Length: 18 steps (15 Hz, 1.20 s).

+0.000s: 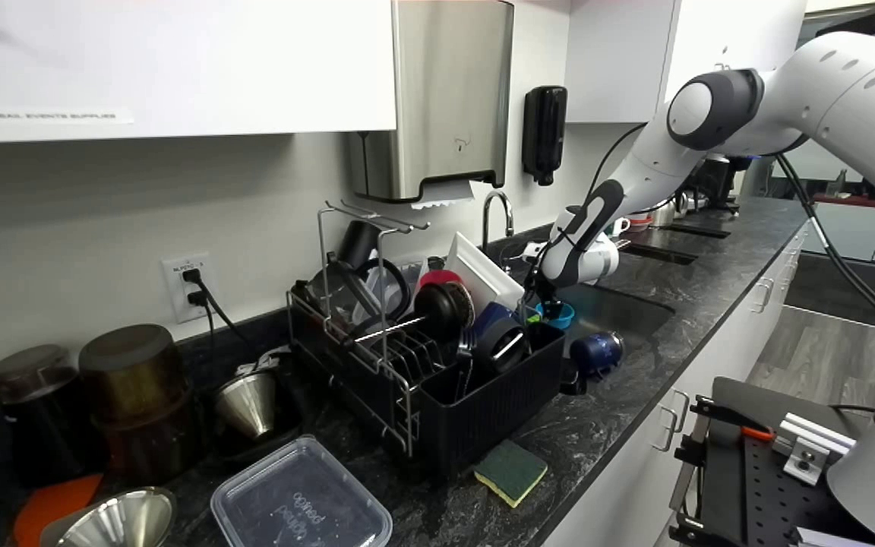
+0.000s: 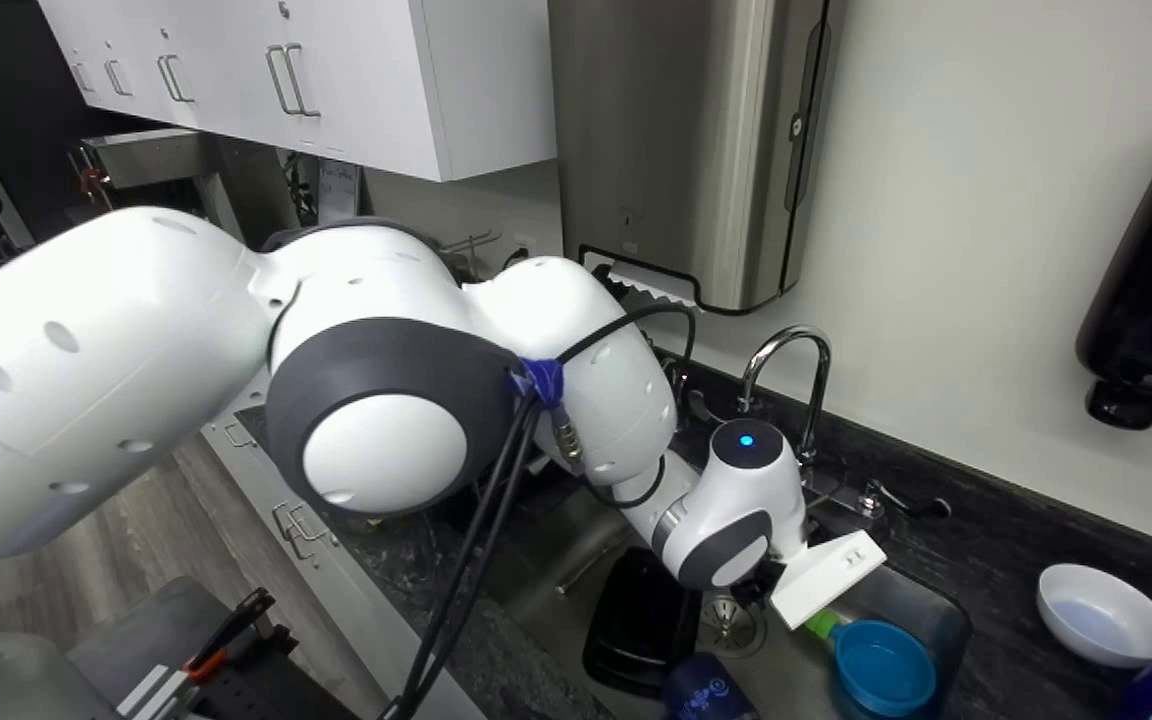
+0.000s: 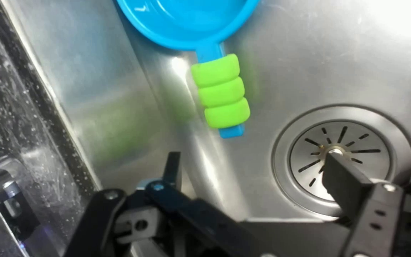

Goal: Take the straw out of the sink and put it in the cutlery compartment, pick the lid on the tray, place it on the cup in the sink, lift the cup, drop it in the sink then move the pan in the sink to the left

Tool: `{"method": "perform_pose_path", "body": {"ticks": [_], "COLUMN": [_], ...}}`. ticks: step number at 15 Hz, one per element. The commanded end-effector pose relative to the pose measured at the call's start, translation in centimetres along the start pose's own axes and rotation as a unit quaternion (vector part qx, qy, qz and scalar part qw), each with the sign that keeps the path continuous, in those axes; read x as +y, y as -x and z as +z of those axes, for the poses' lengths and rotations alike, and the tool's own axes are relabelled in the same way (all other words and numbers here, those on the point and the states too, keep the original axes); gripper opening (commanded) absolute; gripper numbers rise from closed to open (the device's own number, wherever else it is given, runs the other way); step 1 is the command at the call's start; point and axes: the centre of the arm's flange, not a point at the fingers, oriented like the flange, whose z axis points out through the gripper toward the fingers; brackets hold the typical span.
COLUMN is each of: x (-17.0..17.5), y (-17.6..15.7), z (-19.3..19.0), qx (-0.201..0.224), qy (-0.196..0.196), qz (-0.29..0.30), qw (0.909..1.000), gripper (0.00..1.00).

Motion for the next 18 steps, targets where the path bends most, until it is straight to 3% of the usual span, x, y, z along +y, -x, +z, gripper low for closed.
{"method": "perform_pose_path", "body": {"ticks": [1,18], "x": [0.3,0.0], "y": [0.6,2.2], "z": [1.8,5.2], "qx": [0.007,-0.009], "qy": [0.021,0.055], "qz": [-0.033,-0.107], "qw": [0.9992,0.9927], "gripper": [1.0,1.0]}}
